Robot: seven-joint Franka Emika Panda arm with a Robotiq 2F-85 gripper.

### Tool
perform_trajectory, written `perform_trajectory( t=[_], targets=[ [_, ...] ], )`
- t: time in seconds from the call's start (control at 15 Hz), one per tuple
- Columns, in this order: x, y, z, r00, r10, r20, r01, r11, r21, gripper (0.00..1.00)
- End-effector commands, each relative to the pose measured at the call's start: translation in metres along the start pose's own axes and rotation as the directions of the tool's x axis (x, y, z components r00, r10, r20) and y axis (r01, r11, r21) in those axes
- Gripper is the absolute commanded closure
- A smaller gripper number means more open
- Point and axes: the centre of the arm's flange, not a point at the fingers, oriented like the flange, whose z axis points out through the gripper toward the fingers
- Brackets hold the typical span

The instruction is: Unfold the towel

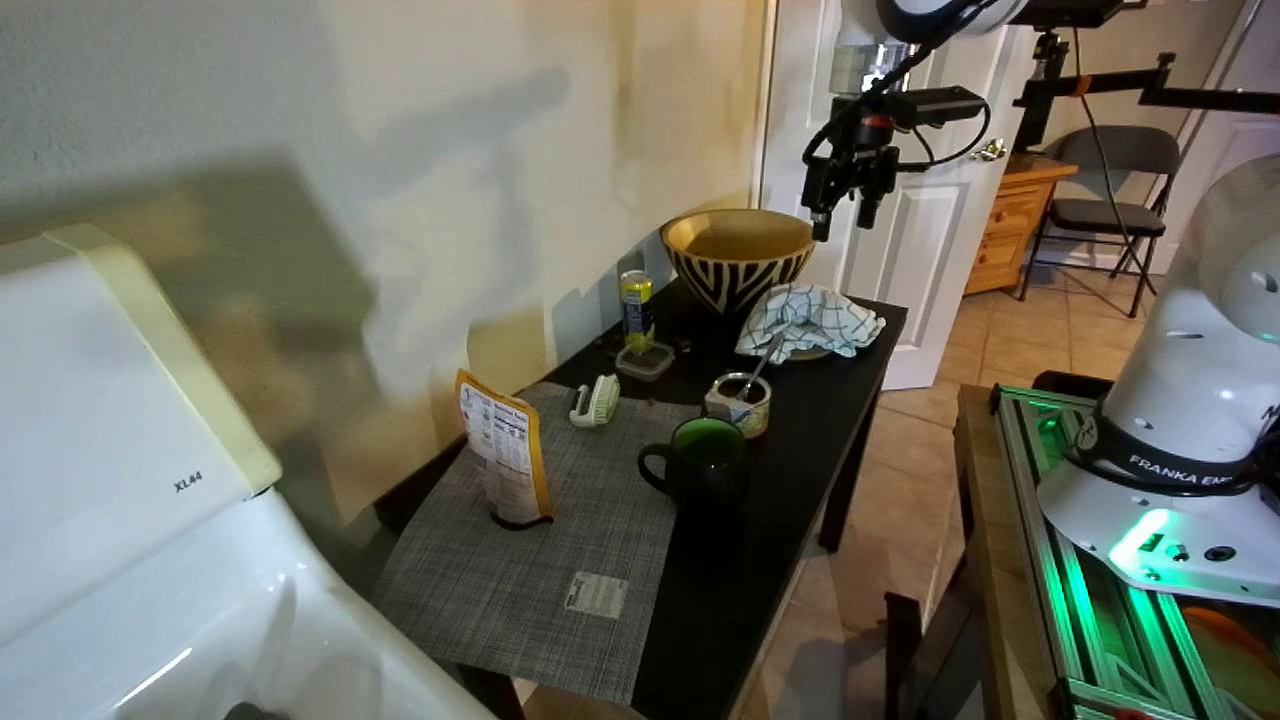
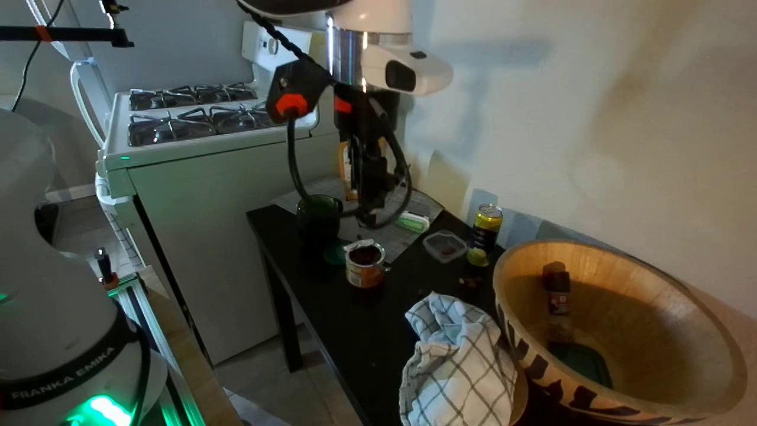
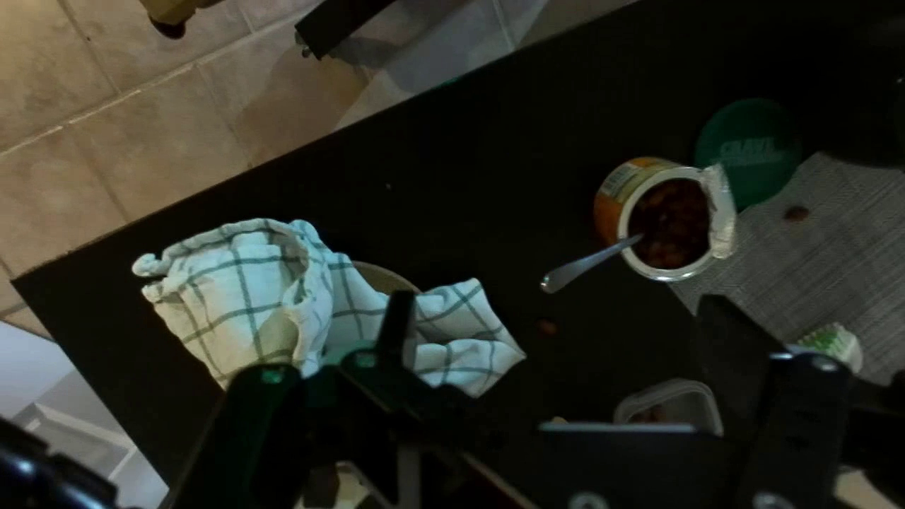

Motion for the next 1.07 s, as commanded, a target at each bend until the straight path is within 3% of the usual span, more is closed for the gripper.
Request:
perform_trajectory(
  t=[0.0,0.27,0.33,0.67,1.0],
  targets=[
    [0.029,0.059,0.025,0.996,0.018,0.092,-0.021,0.999,0.032,0.00],
    [0.052,0.113,0.044,0.973,0.166,0.158,-0.172,0.985,0.020,0.00],
    [0.025,0.099,0.039,0.987,0.118,0.109,-0.123,0.992,0.032,0.00],
    [0.031,0.100,0.039,0.987,0.116,0.111,-0.120,0.992,0.026,0.00],
    [0.044,0.119,0.068,0.981,0.193,0.015,-0.193,0.980,0.051,0.00]
  ],
)
